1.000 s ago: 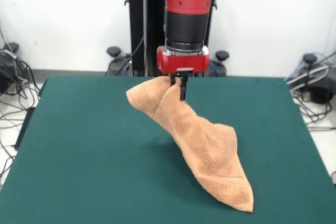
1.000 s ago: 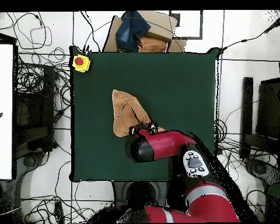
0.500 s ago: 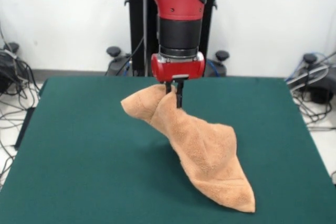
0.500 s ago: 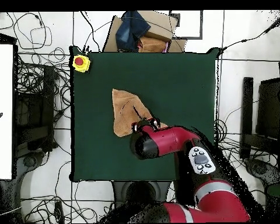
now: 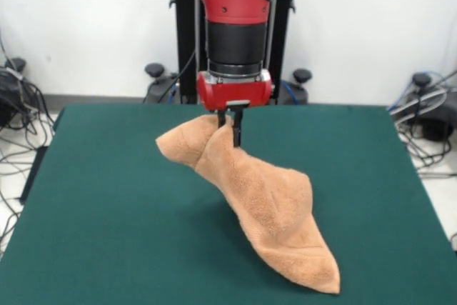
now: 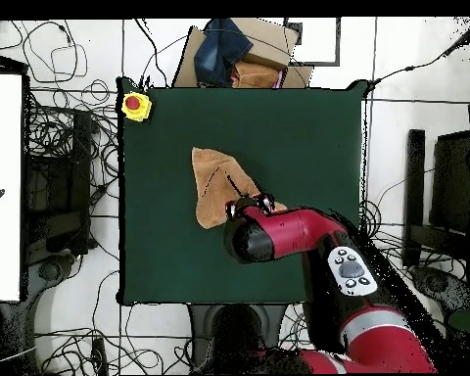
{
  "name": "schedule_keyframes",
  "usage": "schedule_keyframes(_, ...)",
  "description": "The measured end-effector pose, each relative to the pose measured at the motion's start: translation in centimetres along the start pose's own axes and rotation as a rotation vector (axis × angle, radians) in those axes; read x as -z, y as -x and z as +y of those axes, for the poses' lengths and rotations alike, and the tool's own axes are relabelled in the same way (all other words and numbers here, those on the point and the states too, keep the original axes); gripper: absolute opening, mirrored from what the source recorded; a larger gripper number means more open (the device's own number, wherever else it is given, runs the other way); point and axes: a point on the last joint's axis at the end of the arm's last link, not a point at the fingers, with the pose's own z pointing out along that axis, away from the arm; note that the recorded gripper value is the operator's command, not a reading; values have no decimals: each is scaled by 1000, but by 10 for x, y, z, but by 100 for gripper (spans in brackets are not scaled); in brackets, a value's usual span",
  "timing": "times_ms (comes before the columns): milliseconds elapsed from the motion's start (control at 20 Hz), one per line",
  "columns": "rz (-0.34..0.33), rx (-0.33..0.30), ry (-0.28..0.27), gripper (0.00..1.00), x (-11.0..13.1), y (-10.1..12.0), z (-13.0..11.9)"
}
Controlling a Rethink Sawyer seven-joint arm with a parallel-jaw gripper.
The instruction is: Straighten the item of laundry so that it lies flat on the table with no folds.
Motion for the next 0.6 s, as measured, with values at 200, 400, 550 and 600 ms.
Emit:
schedule_keyframes(200, -18, 4, -17, 0, 9, 8, -6)
schedule_keyframes(400, -32, 25, -36, 0, 17, 15, -9)
schedule_keyframes(550, -32, 56, -59, 0, 23, 14, -10)
schedule_keyframes(600, -30, 60, -61, 0, 23, 13, -11)
